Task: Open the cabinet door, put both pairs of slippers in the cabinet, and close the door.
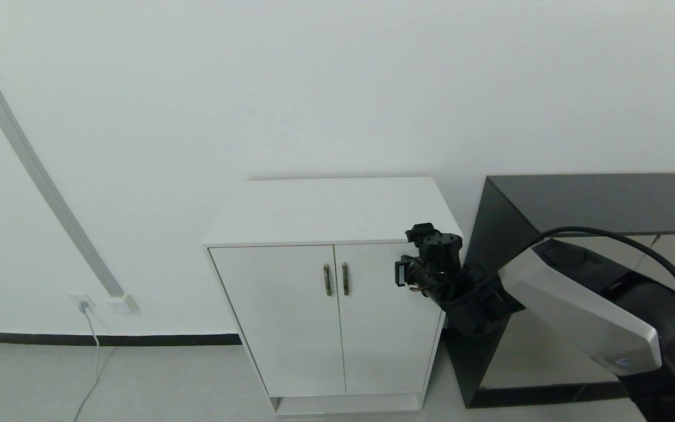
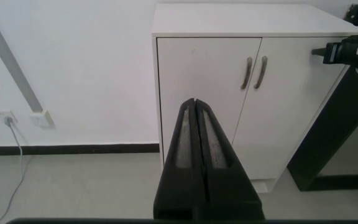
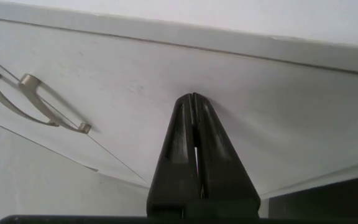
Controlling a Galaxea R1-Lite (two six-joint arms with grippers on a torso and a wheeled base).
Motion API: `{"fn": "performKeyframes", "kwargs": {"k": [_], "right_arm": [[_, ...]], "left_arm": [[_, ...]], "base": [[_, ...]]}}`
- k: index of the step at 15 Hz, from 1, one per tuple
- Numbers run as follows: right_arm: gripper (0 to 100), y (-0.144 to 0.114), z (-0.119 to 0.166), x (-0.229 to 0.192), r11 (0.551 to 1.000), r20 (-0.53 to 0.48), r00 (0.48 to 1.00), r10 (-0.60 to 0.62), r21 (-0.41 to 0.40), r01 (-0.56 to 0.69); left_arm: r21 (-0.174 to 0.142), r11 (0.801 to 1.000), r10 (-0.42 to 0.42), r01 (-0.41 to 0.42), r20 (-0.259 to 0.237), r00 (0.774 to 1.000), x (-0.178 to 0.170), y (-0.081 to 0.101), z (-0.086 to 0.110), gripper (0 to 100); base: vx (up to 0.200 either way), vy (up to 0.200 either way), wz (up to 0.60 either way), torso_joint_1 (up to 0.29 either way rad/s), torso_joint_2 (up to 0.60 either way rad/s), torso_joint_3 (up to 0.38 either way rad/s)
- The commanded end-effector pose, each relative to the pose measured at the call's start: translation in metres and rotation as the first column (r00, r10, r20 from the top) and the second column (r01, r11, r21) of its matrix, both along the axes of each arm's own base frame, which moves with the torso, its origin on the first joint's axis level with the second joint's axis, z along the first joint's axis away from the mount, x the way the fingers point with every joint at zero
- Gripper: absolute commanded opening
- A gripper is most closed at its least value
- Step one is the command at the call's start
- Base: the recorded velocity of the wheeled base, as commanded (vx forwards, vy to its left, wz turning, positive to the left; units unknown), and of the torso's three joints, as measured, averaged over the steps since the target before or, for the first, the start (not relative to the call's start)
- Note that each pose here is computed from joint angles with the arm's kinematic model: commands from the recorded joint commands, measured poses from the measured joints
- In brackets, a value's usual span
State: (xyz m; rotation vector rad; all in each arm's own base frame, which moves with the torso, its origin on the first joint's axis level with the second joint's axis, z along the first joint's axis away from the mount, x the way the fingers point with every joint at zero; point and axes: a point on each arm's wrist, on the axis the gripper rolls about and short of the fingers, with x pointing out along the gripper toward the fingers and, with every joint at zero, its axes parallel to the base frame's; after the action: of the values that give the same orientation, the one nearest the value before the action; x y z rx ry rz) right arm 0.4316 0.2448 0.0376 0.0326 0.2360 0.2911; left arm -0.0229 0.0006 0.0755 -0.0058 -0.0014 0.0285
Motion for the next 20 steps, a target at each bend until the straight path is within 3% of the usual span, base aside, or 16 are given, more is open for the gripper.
{"fn": "performKeyframes", "kwargs": {"k": [1, 5, 8, 10, 11, 15, 18, 20], "right_arm": [[0, -0.001, 0.011, -0.011, 1.0, 0.008, 1.0, 0.01, 0.005, -0.01], [0, -0.006, 0.03, -0.038, 0.999, 0.028, 0.999, 0.028, 0.016, -0.028], [0, -0.03, 0.055, -0.076, 0.999, 0.045, 0.999, 0.02, 0.024, -0.021], [0, -0.06, 0.075, -0.1, 0.999, 0.06, 0.998, -0.019, 0.032, 0.017], [0, -0.088, 0.091, -0.115, 0.997, 0.076, 0.995, -0.066, 0.04, 0.063], [0, -0.16, 0.114, -0.148, 0.97, 0.095, 0.965, -0.243, 0.05, 0.239], [0, -0.218, 0.12, -0.177, 0.892, 0.097, 0.887, -0.451, 0.019, 0.452], [0, -0.238, 0.114, -0.195, 0.85, 0.081, 0.848, -0.524, -0.01, 0.526]], "left_arm": [[0.0, 1.0, 0.001, -0.001, -0.001, 1.0, 0.0, 0.0, 0.0, 0], [0.0, 1.0, -0.001, 0.001, -0.001, 1.0, 0.0, 0.0, 0.0, 0], [0.0, 1.0, -0.001, 0.001, -0.001, 1.0, 0.0, 0.0, 0.0, 0], [0.0, 1.0, -0.001, 0.001, -0.001, 1.0, 0.0, 0.0, 0.0, 0], [0.0, 1.0, -0.001, 0.001, -0.001, 1.0, 0.0, 0.0, 0.0, 0], [0.0, 1.0, 0.001, -0.001, -0.001, 1.0, 0.0, 0.0, 0.0, 0], [-0.002, 1.0, 0.001, -0.001, -0.001, 1.0, 0.0, 0.0, 0.0, 0], [0.0, 1.0, 0.001, -0.001, -0.001, 1.0, 0.0, 0.0, 0.0, 0]], "base": [[0.0, 0.0, 0.0, 0.0, 0.0, 0.0], [0.0, 0.0, 0.0, 0.0, 0.0, 0.0], [0.0, 0.0, 0.0, 0.0, 0.0, 0.0], [0.0, 0.0, 0.0, 0.0, 0.0, 0.0], [0.0, 0.0, 0.0, 0.0, 0.0, 0.0], [0.0, 0.0, 0.0, 0.0, 0.0, 0.0], [0.0, 0.0, 0.0, 0.0, 0.0, 0.0], [0.0, 0.0, 0.0, 0.0, 0.0, 0.0]]}}
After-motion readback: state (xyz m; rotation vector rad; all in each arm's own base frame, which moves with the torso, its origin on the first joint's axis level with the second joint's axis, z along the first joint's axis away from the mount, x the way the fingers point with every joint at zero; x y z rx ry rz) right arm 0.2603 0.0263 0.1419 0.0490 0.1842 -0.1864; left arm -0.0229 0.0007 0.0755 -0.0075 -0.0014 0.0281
